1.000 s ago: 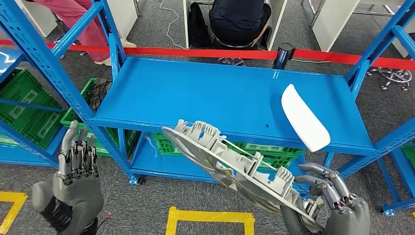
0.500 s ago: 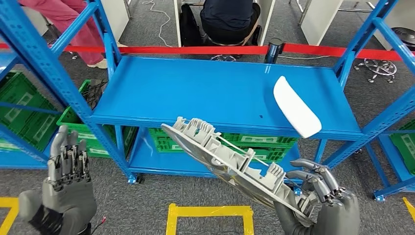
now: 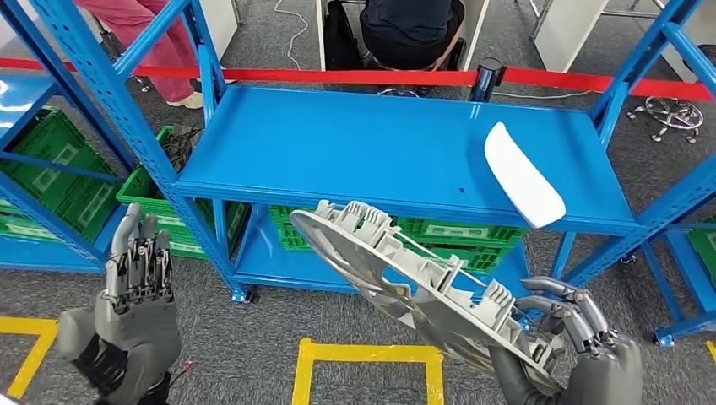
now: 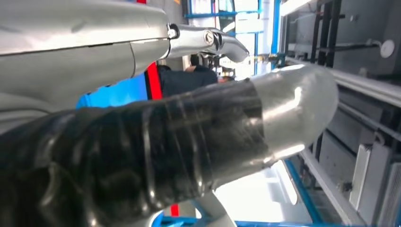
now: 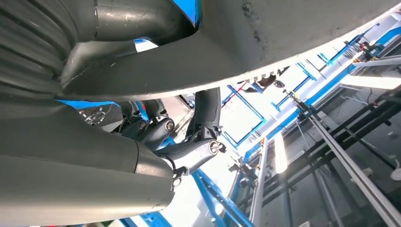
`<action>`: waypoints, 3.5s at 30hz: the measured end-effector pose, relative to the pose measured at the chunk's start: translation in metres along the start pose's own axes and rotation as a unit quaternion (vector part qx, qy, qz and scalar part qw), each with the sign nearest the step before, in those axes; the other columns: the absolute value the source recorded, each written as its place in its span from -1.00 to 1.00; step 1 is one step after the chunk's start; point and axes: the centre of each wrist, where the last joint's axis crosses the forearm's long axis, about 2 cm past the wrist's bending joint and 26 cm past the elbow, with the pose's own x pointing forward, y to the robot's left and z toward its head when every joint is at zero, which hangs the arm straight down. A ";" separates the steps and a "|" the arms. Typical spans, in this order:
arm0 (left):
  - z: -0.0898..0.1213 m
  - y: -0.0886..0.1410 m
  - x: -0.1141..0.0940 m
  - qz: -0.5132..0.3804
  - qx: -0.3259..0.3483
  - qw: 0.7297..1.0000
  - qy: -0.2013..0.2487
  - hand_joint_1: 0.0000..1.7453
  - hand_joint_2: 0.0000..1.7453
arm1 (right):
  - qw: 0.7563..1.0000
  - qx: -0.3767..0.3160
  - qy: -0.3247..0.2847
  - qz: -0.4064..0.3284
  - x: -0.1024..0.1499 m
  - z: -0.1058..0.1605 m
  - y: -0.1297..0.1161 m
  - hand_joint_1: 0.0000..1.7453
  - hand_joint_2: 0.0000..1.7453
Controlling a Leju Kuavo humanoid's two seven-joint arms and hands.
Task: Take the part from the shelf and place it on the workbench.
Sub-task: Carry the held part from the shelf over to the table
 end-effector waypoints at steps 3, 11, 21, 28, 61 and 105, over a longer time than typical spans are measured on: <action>-0.002 0.000 0.001 -0.002 -0.001 1.000 -0.002 -1.00 -1.00 | 1.000 0.000 0.001 0.000 -0.002 -0.001 -0.001 1.00 1.00; -0.003 0.000 0.001 -0.003 -0.001 1.000 -0.003 -1.00 -1.00 | 1.000 0.001 0.004 0.001 -0.002 0.000 -0.001 1.00 1.00; -0.003 -0.002 0.002 0.001 -0.004 1.000 -0.005 -1.00 -1.00 | 1.000 0.005 0.006 0.002 -0.002 0.002 -0.002 1.00 1.00; -0.002 -0.004 0.002 0.003 -0.006 1.000 -0.011 -1.00 -1.00 | 1.000 0.008 0.002 0.003 -0.002 0.004 -0.002 1.00 1.00; -0.004 -0.006 0.000 0.003 -0.018 1.000 -0.002 -1.00 -1.00 | 1.000 0.012 0.022 -0.006 -0.007 0.003 -0.004 1.00 1.00; -0.017 -0.013 0.003 0.012 -0.015 1.000 -0.009 -1.00 -1.00 | 0.999 0.029 0.036 0.005 -0.023 -0.003 -0.012 1.00 1.00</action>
